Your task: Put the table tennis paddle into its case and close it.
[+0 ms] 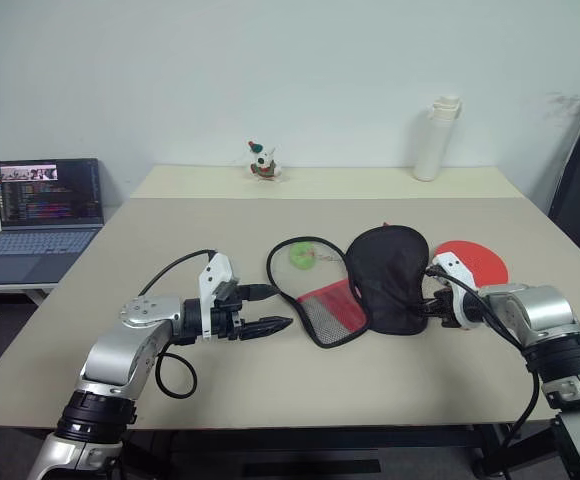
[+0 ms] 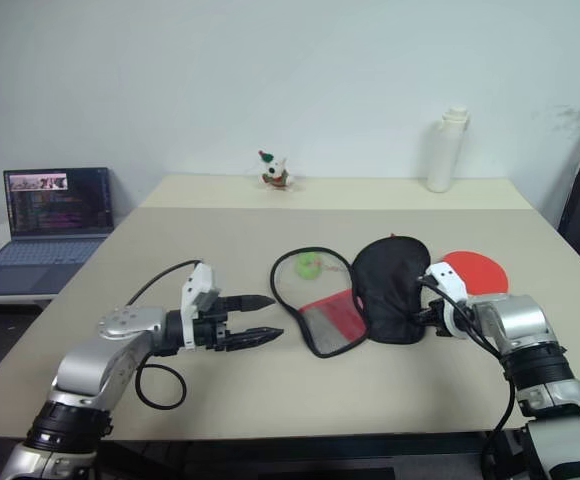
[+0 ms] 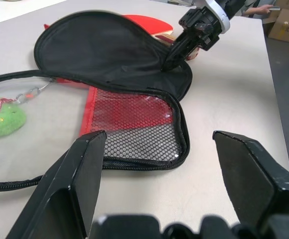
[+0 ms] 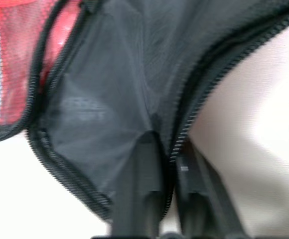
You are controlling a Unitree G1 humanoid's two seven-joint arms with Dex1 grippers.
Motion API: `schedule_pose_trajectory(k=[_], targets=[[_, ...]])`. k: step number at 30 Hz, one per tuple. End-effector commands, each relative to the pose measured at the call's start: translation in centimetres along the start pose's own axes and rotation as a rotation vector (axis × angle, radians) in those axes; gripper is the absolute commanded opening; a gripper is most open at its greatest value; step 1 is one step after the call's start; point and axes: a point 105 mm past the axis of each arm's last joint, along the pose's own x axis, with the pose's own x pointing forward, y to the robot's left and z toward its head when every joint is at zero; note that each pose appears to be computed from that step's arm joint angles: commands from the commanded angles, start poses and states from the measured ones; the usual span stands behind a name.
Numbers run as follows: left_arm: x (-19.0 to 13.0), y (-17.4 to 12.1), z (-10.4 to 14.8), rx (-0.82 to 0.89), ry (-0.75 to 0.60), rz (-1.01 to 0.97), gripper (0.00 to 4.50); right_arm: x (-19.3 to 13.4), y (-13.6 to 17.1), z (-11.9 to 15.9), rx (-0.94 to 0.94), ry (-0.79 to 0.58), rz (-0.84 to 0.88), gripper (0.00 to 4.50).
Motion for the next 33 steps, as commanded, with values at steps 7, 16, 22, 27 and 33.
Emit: schedule_pose_trajectory(k=[7,16,22,27,33], targets=[[0.3,-0.1,0.9,0.057,-0.019,-0.016,3.74,-5.9,-2.9,3.8,-0.036,-0.208,-0.192,4.01],[0.7,0.1,1.1,0.078,-0.013,-0.048,3.74,-7.9,-6.0,1.3,0.179,-0.311,-0.578,4.44],[1.2,0.6,1.4,0.098,-0.012,-0.067,3.74,-6.1,-6.0,0.5,0.344,-0.342,-0.677,4.44],[1.4,0.8,1.5,0.106,-0.012,-0.071,3.74,-5.1,-6.6,0.1,0.388,-0.323,-0.717,4.44],[1.5,0.7,1.3,0.105,-0.012,-0.066,3.74,-3.8,-7.3,-0.7,0.393,-0.269,-0.725,4.44]])
